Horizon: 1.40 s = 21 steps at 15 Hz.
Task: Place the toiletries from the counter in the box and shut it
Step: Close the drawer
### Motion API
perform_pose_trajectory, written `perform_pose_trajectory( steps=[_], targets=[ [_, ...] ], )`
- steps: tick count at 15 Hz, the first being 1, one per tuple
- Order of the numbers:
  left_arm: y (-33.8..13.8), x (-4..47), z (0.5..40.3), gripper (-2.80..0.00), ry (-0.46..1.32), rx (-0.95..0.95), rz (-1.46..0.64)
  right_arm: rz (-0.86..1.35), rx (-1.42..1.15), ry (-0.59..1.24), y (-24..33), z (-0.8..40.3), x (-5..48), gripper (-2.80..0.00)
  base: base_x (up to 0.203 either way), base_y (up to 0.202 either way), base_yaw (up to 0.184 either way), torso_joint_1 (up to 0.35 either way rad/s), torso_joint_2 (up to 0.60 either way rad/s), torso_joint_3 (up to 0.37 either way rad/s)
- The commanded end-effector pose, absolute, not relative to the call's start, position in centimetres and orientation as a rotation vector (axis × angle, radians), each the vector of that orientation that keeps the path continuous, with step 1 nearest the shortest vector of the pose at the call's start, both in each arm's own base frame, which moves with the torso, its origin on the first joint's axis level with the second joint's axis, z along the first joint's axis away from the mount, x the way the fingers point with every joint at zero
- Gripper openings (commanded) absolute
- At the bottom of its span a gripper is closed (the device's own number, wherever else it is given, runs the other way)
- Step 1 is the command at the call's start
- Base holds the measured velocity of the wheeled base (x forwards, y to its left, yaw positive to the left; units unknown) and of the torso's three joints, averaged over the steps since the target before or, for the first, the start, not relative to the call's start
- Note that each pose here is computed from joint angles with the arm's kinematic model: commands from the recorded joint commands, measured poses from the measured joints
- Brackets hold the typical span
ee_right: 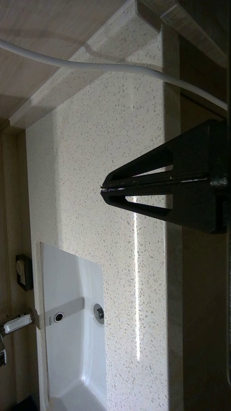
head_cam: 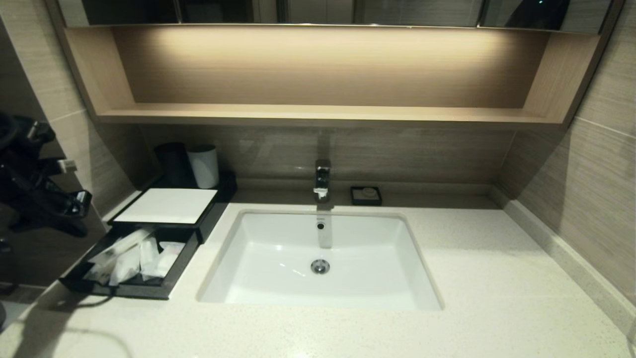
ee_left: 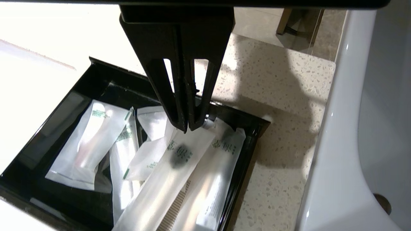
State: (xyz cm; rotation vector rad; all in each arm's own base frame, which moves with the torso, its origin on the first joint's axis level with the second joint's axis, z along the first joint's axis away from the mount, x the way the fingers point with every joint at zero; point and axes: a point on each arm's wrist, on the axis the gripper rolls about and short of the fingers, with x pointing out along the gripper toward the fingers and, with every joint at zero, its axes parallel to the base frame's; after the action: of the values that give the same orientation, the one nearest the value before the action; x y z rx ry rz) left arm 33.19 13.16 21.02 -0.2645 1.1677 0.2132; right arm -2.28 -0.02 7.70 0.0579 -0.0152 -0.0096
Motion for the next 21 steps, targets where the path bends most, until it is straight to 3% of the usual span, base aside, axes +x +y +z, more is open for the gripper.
perform_pose_trajectory(
  steps=[1,10,21],
  targets=[
    [12.9,32.6,21.7,-2.8,1.163,-0.268,0.209,-0.01,0.058,-0.014,0.0,7.7,-2.3,-2.8,0.0,0.0,0.0,0.0,0.0,0.0],
    [13.6,35.2,16.2,-2.8,1.296,-0.307,0.185,-0.009,0.058,-0.016,0.0,7.7,-2.3,-2.8,0.0,0.0,0.0,0.0,0.0,0.0],
    [13.5,36.1,13.3,-2.8,1.365,-0.351,0.129,-0.01,0.058,-0.014,0.0,7.7,-2.3,-2.8,0.0,0.0,0.0,0.0,0.0,0.0]
  ],
)
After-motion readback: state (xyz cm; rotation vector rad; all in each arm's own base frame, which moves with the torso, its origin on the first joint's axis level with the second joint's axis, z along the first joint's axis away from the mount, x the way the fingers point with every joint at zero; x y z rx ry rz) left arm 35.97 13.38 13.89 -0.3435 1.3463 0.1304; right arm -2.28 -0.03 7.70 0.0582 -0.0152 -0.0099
